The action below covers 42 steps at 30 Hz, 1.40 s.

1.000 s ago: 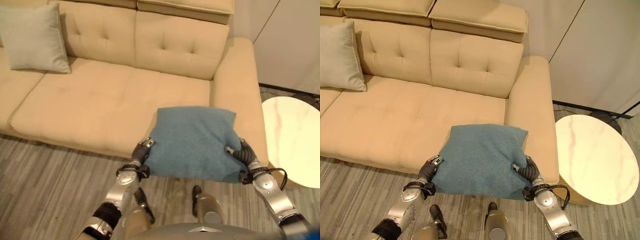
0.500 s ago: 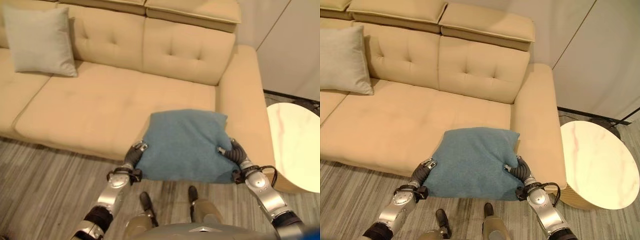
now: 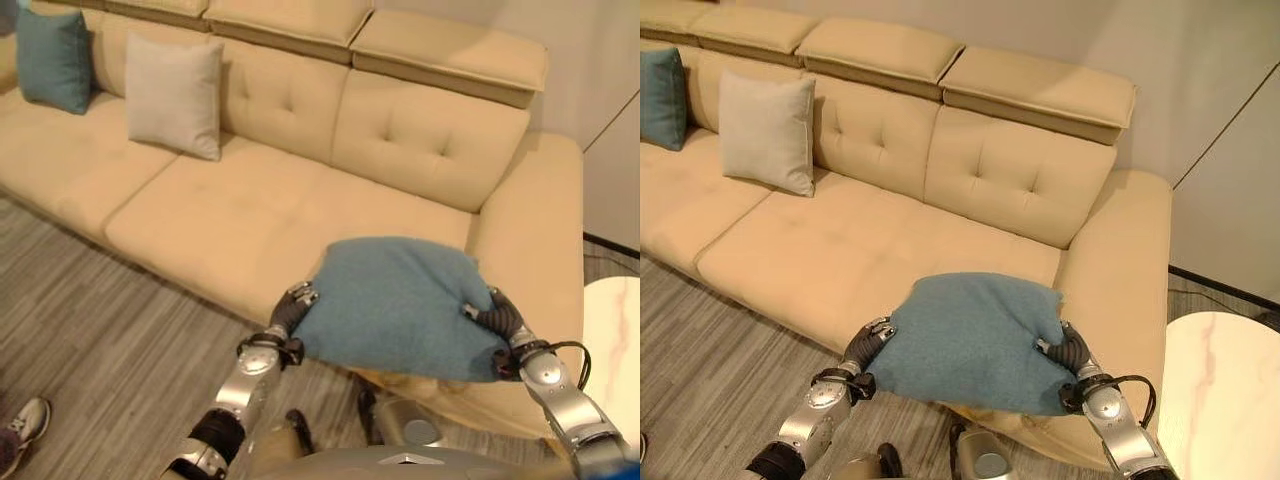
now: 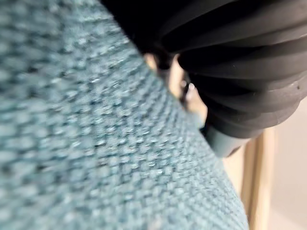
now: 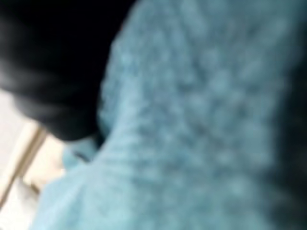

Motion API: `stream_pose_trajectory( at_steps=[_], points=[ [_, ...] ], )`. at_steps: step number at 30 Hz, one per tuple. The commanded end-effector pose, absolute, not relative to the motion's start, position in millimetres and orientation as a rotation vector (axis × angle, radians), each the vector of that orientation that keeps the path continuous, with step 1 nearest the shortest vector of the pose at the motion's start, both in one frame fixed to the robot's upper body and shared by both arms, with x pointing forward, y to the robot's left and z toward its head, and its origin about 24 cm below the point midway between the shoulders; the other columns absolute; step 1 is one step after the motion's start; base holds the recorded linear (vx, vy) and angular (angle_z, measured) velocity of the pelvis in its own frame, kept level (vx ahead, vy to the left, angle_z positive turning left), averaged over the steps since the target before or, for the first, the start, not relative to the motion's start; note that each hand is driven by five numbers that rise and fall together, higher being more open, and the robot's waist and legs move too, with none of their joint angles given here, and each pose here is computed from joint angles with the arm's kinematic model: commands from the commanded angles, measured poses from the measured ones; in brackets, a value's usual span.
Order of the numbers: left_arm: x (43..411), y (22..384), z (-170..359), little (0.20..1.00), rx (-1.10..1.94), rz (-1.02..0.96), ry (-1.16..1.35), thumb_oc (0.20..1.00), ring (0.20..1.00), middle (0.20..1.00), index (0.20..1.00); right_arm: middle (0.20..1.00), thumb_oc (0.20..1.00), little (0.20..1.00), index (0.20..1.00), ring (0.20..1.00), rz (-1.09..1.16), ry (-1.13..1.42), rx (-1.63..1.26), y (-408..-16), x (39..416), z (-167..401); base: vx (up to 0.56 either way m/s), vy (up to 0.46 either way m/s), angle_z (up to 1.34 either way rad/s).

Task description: Pick up all the scattered cushions and arrange them neatly on the sofa.

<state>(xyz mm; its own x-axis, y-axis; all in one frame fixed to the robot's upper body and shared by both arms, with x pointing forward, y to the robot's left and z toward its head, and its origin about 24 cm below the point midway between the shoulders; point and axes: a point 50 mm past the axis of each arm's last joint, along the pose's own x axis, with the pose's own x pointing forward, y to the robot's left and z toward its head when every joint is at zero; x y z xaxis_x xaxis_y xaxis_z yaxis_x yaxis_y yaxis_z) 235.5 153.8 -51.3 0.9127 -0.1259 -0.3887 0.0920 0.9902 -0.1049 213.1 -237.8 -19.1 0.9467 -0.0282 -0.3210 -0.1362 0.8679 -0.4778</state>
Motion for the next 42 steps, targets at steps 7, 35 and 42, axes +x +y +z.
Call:
stream_pose_trajectory(
  at_steps=[7, 35, 42],
  points=[
    [256.2, 132.9, -14.1, 0.2, -0.15, -0.189, 0.196, 0.2, 0.2, 0.2, 0.2, 0.2, 0.2, 0.2, 0.2, 0.2, 0.077, 0.088, -0.507, -226.4, 231.3, 21.4, 0.19, 0.158, -0.04],
    [264.1, 129.5, -6.5, 0.2, -0.103, -0.225, 0.155, 0.2, 0.2, 0.2, 0.2, 0.2, 0.2, 0.2, 0.2, 0.2, 0.115, 0.063, -0.495, -215.8, 243.1, 24.4, 0.16, 0.098, -0.18],
    [264.2, 130.1, -8.6, 0.2, -0.117, -0.214, 0.164, 0.2, 0.2, 0.2, 0.2, 0.2, 0.2, 0.2, 0.2, 0.2, 0.089, 0.06, -0.5, -226.9, 236.1, 27.7, 0.16, -0.13, 0.47]
  ],
)
